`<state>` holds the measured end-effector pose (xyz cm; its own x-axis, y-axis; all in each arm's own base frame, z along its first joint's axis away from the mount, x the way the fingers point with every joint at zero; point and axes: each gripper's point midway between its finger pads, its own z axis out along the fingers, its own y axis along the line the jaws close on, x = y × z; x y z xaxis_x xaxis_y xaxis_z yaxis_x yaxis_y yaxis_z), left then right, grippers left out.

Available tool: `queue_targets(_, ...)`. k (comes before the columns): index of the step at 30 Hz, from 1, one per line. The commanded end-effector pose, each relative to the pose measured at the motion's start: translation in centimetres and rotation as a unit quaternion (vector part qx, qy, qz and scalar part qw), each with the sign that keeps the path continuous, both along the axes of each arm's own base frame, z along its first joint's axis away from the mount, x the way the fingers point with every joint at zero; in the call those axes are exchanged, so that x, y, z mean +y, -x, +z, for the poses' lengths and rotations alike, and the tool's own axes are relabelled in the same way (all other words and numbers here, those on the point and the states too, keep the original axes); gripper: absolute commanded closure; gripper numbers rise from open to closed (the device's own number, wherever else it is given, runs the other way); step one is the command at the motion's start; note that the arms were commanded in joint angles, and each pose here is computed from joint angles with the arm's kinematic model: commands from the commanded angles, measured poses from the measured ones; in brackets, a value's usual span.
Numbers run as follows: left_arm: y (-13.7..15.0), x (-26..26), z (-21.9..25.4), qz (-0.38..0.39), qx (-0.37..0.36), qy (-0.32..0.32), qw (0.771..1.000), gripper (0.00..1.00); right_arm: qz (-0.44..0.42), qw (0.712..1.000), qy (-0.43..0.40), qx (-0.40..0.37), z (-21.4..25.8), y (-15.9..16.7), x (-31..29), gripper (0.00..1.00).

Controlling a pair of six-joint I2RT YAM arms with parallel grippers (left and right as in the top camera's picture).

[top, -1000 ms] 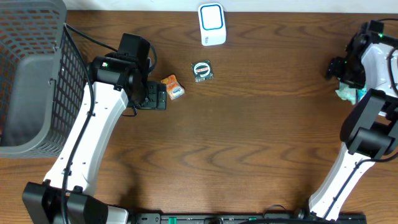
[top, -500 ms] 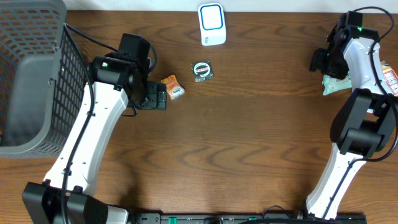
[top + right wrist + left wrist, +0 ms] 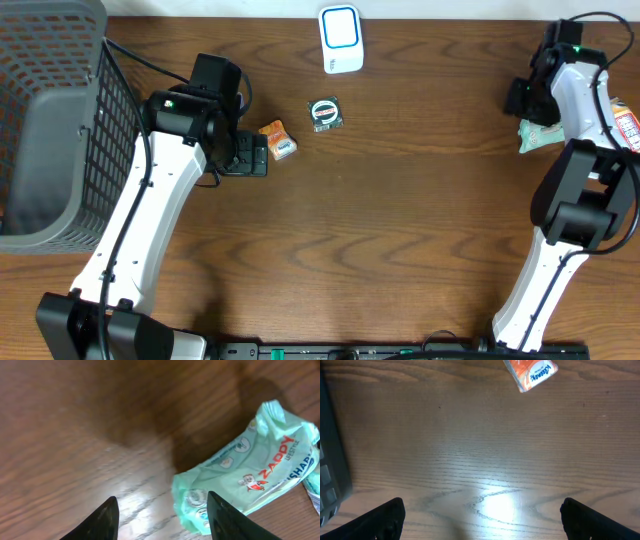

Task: Scan the item barcode
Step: 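Carry the Zappy pack to the table's right edge and release it, then reach the right gripper to the green Zam-Buk tin near the scanner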

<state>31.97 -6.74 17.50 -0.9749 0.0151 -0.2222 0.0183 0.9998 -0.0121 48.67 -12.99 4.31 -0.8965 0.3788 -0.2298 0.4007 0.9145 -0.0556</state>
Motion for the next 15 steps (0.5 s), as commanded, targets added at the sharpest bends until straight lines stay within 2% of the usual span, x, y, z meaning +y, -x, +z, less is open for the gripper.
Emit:
queue_targets(1, 0.1, 0.1, -0.2, 0.003, 0.003, -0.003, 1.000, 0.02, -0.033, 0.999, 0.017, 0.022, -0.8, 1.3, -2.9, 0.51)
queue_targets(5, 0.1, 0.1, -0.2, 0.003, 0.003, -0.003, 1.000, 0.02, -0.066, 0.995, 0.047, 0.059, -0.8, 3.8, -6.2, 0.53)
queue_targets(10, 0.1, 0.1, -0.2, 0.003, 0.003, -0.003, 1.000, 0.02, -0.088, 0.992, 0.043, 0.083, -0.8, 5.9, -8.0, 0.51)
queue_targets(15, 0.1, 0.1, -0.2, 0.003, 0.003, -0.003, 1.000, 0.02, -0.089, 0.993, 0.049, 0.063, 0.9, 5.5, -8.1, 0.48)
